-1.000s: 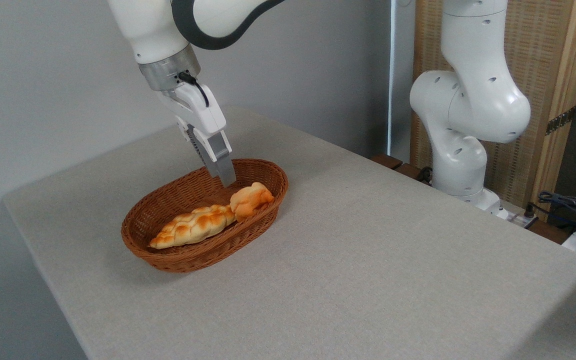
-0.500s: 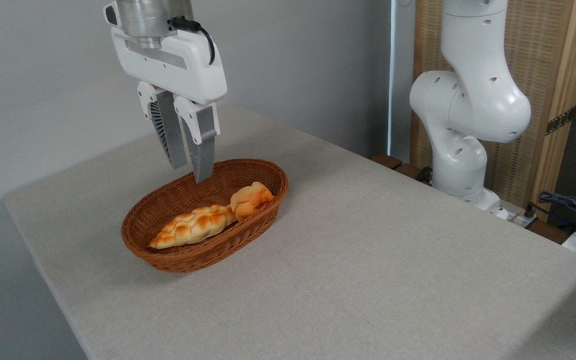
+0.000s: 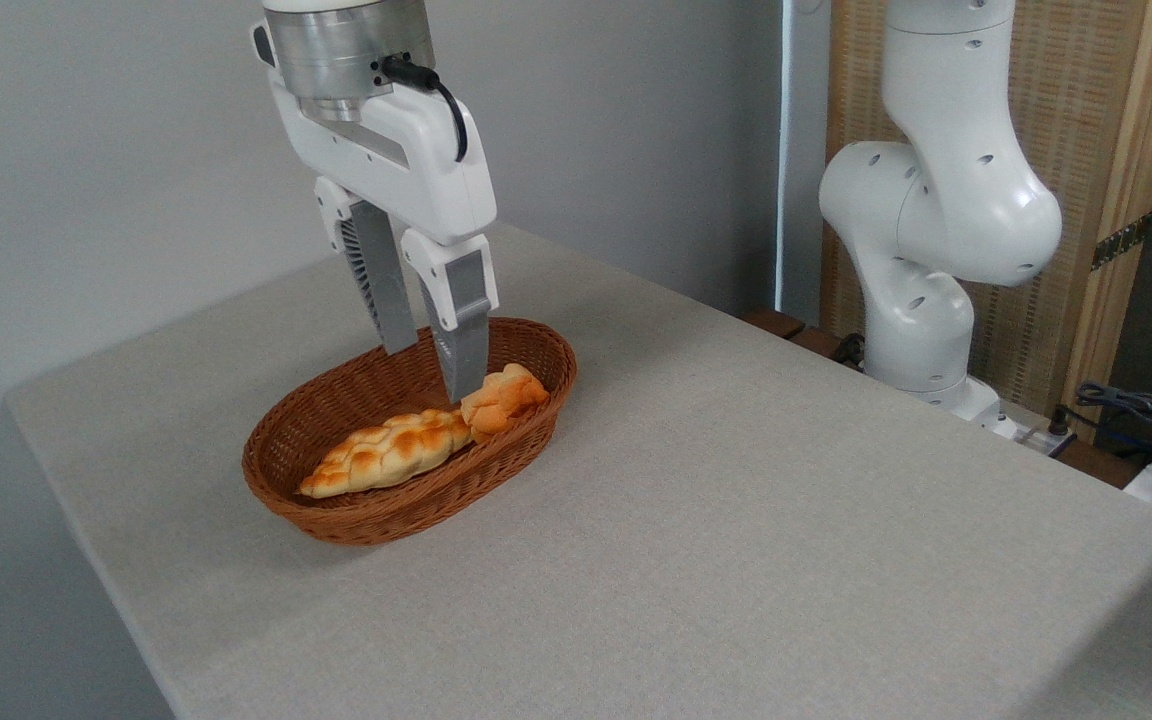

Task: Put bread into the basket

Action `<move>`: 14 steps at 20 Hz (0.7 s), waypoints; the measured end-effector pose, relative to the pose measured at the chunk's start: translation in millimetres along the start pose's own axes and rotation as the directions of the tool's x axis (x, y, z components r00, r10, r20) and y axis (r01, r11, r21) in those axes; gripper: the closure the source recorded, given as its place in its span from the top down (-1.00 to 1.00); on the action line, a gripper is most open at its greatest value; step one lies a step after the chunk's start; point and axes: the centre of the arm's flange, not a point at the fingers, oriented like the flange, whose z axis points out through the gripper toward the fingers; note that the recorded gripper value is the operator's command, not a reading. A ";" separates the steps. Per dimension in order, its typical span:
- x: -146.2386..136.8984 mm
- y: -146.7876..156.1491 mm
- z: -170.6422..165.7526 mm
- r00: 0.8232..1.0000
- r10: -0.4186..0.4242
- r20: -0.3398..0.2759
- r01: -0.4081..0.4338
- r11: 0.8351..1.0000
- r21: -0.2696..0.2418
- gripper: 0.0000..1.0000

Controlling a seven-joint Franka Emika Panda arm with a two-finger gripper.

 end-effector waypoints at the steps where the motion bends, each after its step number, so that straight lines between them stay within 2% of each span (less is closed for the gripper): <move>1: -0.8 2.0 1.6 1.000 0.002 0.013 -0.002 1.000 -0.012 1.00; 5: -1.6 3.7 3.0 1.000 0.003 0.025 -0.003 1.000 -0.023 1.00; 14: 0.4 2.3 -0.2 1.000 0.003 0.007 -0.003 1.000 -0.007 1.00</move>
